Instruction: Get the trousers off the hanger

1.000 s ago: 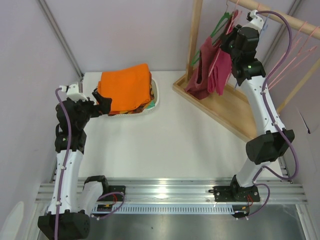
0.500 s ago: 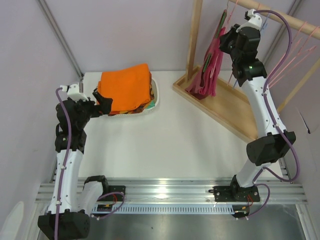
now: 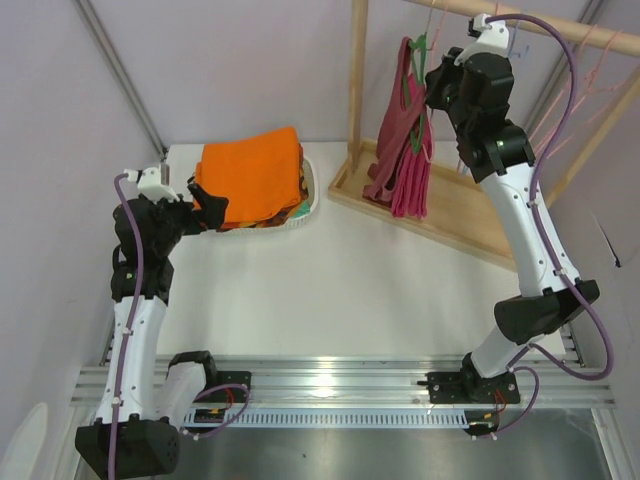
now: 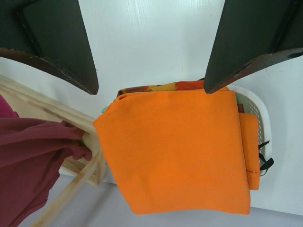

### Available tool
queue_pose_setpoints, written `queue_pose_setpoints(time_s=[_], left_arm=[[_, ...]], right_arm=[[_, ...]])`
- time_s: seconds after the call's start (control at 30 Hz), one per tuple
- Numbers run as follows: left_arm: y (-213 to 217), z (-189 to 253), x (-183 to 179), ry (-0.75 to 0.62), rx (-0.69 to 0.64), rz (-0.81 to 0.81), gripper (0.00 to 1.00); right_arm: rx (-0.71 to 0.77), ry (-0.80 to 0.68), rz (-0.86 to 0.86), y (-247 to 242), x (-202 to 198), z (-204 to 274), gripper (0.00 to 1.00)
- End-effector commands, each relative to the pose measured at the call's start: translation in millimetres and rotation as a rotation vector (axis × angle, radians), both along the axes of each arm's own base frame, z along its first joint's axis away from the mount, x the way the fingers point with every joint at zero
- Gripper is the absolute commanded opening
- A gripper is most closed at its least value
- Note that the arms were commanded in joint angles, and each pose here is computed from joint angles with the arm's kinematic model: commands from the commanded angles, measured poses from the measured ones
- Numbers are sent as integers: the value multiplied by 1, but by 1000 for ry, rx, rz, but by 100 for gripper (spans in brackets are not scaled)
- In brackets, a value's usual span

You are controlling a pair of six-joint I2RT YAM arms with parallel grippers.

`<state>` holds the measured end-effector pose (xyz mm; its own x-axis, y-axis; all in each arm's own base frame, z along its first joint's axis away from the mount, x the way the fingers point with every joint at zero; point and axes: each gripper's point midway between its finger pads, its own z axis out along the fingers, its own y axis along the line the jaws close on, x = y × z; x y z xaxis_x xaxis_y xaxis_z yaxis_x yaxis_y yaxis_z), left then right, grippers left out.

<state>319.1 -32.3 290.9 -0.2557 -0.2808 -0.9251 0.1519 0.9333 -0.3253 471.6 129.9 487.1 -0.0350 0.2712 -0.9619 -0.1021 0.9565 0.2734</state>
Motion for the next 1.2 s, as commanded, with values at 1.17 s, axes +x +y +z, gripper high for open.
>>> queue_pose_setpoints(time_s=[1.17], left_arm=[[-138,60,33,-157,-1,-263,100]], right_arm=[[42,-502,-31,-20,-55,133,0]])
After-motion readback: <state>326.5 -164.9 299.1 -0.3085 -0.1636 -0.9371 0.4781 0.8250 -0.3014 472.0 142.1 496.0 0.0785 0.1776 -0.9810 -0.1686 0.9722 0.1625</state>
